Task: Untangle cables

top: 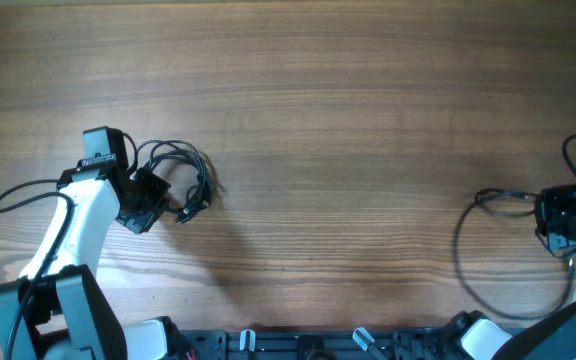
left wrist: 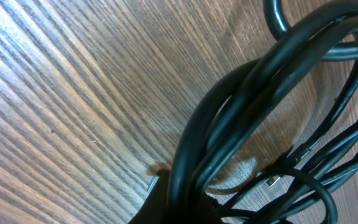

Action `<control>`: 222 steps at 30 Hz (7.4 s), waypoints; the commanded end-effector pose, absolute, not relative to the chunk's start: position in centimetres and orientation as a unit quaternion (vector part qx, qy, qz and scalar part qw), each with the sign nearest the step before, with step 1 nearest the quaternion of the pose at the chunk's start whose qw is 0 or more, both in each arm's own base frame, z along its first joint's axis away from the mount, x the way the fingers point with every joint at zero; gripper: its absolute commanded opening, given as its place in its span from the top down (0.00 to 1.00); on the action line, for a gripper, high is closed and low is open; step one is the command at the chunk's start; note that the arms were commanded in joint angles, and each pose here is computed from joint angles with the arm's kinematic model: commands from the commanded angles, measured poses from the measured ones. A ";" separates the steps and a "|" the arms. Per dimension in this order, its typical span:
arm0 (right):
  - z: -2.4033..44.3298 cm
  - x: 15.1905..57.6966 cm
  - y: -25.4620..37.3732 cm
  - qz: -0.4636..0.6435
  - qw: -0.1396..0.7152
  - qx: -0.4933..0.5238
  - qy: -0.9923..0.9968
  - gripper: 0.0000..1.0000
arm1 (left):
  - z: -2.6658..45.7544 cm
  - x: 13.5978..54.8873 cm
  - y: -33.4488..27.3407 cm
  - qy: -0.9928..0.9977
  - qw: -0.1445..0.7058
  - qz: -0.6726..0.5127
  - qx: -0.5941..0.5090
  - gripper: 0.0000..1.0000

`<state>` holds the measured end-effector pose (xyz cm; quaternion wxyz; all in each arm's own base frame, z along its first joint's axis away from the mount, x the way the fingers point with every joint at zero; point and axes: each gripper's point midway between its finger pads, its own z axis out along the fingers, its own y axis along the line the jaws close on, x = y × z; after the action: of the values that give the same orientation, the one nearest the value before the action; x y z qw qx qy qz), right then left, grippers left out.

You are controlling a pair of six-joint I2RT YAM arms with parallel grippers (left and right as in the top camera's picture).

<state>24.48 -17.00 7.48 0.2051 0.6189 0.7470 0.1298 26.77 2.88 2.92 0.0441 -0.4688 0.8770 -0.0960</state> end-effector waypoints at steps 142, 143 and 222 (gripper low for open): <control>14.6 40.9 -5.7 0.051 0.321 0.216 0.921 0.00 | 3.8 28.4 -4.5 0.924 0.044 -0.214 -0.313 0.96; 14.6 40.9 -5.7 0.051 0.321 0.215 0.921 0.00 | 3.8 28.4 -4.5 0.924 0.044 -0.214 -0.313 0.96; 12.2 26.7 30.0 0.241 0.147 -0.098 0.954 0.68 | 10.6 27.1 -12.8 0.866 0.063 -0.493 -0.044 0.96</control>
<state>25.60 29.58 11.54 0.1238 -0.1086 0.9569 0.2392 27.47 -12.23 10.21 0.0600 -0.0674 0.8747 -0.4763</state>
